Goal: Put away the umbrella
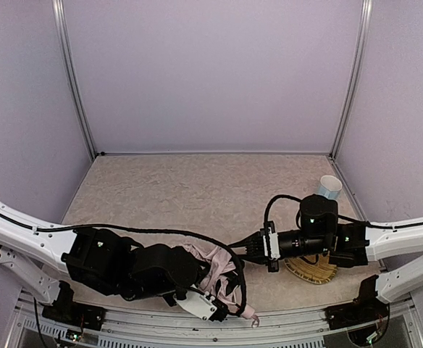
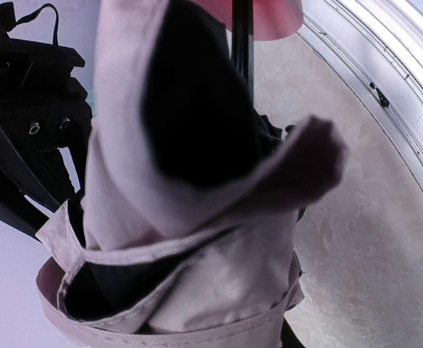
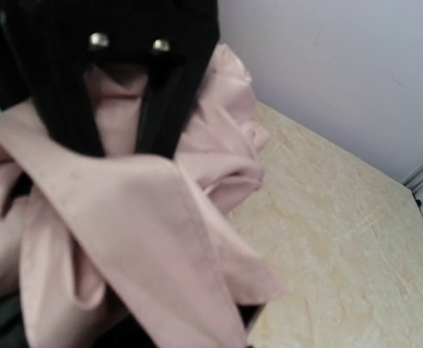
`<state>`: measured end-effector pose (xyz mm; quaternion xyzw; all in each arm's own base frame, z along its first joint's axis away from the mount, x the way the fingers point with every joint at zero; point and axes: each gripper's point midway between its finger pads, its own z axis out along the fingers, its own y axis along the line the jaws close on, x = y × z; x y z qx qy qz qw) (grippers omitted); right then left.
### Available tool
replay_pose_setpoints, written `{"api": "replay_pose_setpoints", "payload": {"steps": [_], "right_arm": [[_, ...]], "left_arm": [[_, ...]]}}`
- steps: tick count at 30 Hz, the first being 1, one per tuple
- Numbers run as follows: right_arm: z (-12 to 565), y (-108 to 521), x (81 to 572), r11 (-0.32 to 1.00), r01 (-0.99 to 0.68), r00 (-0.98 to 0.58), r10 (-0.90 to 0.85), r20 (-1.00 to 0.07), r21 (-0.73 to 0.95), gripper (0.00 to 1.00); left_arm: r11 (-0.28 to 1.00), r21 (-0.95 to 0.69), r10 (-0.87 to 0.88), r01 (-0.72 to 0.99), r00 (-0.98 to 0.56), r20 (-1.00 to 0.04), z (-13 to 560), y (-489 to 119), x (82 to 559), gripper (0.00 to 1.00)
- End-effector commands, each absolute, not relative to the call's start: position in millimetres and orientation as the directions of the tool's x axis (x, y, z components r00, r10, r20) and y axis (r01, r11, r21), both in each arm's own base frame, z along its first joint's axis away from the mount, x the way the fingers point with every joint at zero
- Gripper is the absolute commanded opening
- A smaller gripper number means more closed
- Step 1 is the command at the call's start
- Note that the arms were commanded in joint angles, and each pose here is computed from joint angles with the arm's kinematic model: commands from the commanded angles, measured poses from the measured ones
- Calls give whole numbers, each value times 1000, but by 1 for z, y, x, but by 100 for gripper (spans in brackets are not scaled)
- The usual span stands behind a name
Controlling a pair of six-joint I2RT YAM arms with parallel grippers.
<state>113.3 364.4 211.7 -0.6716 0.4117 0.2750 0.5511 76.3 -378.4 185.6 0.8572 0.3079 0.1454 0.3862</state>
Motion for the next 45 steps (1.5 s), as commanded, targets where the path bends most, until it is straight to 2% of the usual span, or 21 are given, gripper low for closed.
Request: {"api": "replay_pose_setpoints", "payload": {"steps": [1,6,12,15,17,21,25,33,40,45], "right_arm": [[217,370,114,-45,-867,493,-214,-843,-496,19],[218,371,118,-19,-882,463,-223,-858,-472,1],[220,368,163,175,-892,362,-276,-890,-417,0],[215,360,191,242,-904,282,-285,-916,-353,0],[209,357,202,250,-919,233,-279,-932,-304,0],[188,362,206,222,-947,164,-289,-943,-232,0],[172,370,199,161,-977,87,-292,-952,-138,0],[158,379,177,52,-997,-65,-292,-954,52,0],[142,380,167,26,-984,-175,-319,-931,176,0],[144,388,160,-16,-978,-190,-331,-924,207,0]], "left_arm": [[-429,790,648,438,759,-69,207,-387,77,0],[-429,783,641,450,763,-87,205,-387,74,0],[-418,747,629,517,758,-173,206,-390,66,0],[-377,699,598,607,736,-317,218,-394,56,0],[-301,664,544,685,695,-470,239,-400,54,0],[-91,577,326,812,572,-753,299,-403,64,0],[75,415,93,907,408,-908,344,-384,84,0],[443,164,69,881,149,-986,345,-356,171,0],[632,12,-29,775,39,-999,342,-317,226,0],[702,-31,-34,711,-10,-999,328,-304,253,0]]}}
